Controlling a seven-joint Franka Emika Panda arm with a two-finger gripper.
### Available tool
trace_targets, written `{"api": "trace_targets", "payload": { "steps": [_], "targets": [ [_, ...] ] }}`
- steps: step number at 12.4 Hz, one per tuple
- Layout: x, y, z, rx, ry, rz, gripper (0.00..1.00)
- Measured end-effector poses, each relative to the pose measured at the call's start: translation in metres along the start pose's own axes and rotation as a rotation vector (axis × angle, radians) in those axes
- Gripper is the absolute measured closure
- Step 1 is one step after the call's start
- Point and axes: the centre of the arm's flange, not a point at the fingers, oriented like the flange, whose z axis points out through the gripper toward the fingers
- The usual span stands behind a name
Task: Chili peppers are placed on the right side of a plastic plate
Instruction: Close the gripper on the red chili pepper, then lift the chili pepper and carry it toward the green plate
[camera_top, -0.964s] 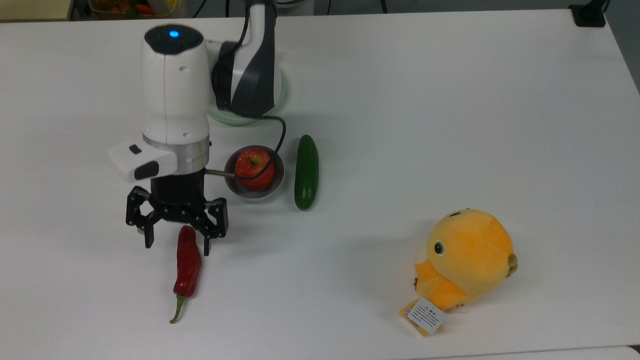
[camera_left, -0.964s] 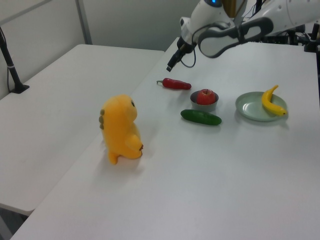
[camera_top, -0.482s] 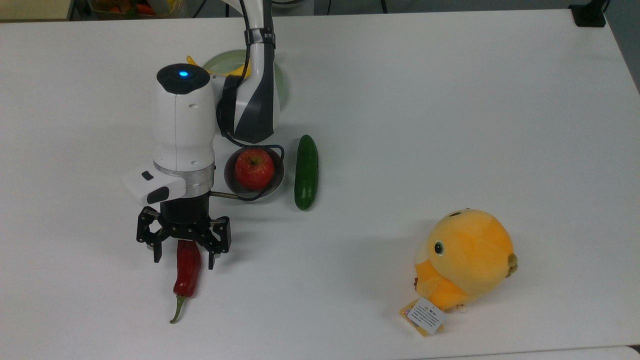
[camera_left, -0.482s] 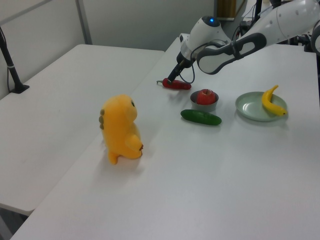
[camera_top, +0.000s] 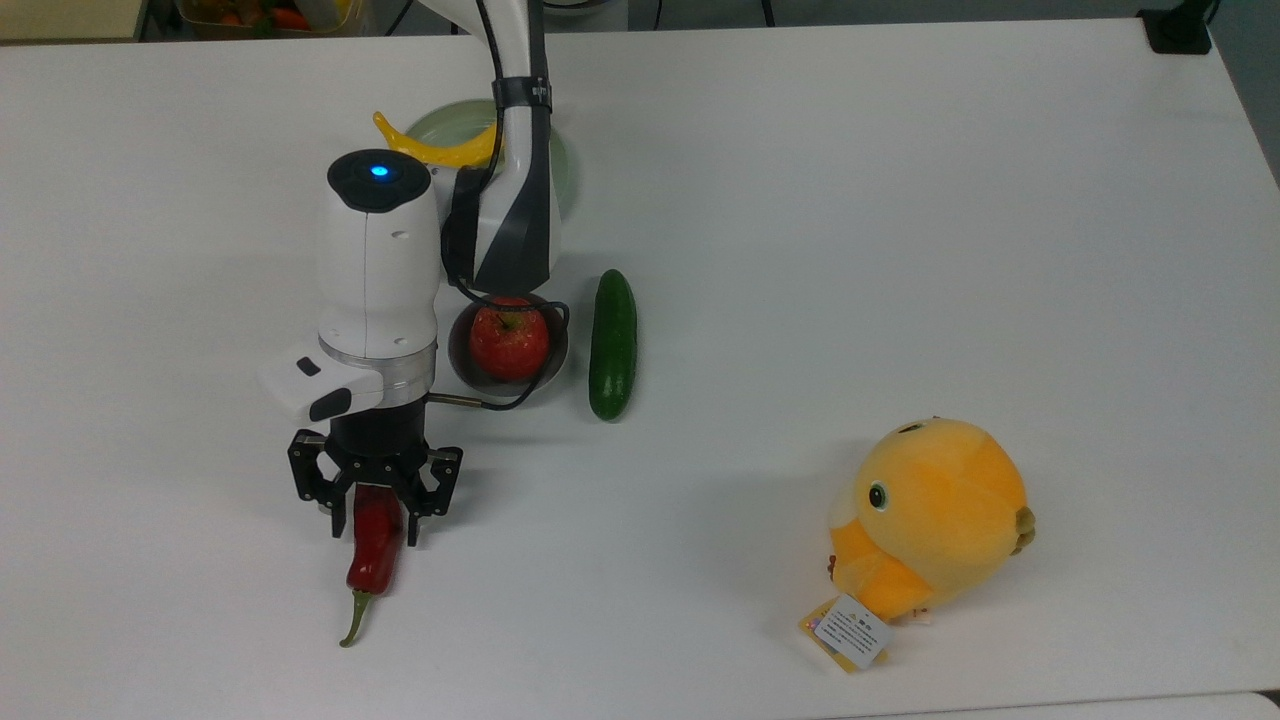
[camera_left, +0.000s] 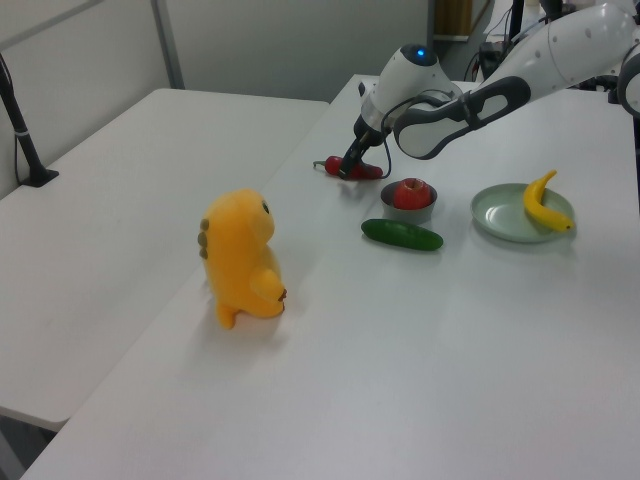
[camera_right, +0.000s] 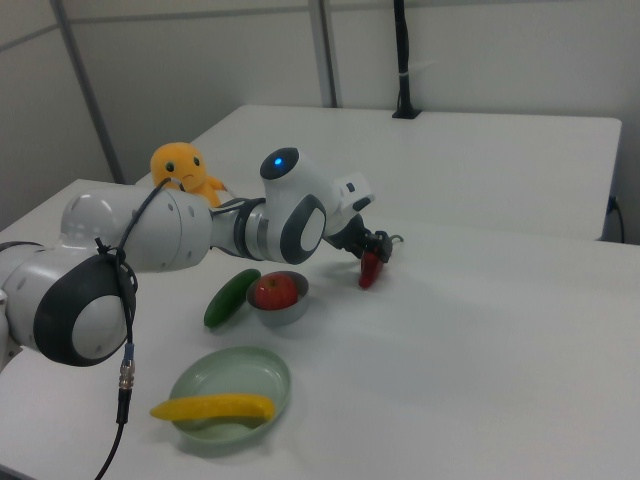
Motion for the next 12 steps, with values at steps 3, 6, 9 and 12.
{"api": "trace_targets", "payload": {
  "steps": [3, 6, 9, 12],
  "targets": [
    [-0.001, -0.001, 0.001, -0.011, -0.001, -0.023, 0.58],
    [0.002, 0.0, -0.003, -0.011, 0.005, -0.023, 0.59],
    [0.028, 0.006, -0.044, -0.017, 0.065, -0.015, 0.59],
    [0.046, 0.015, -0.102, -0.02, 0.095, 0.01, 0.59]
  ]
}}
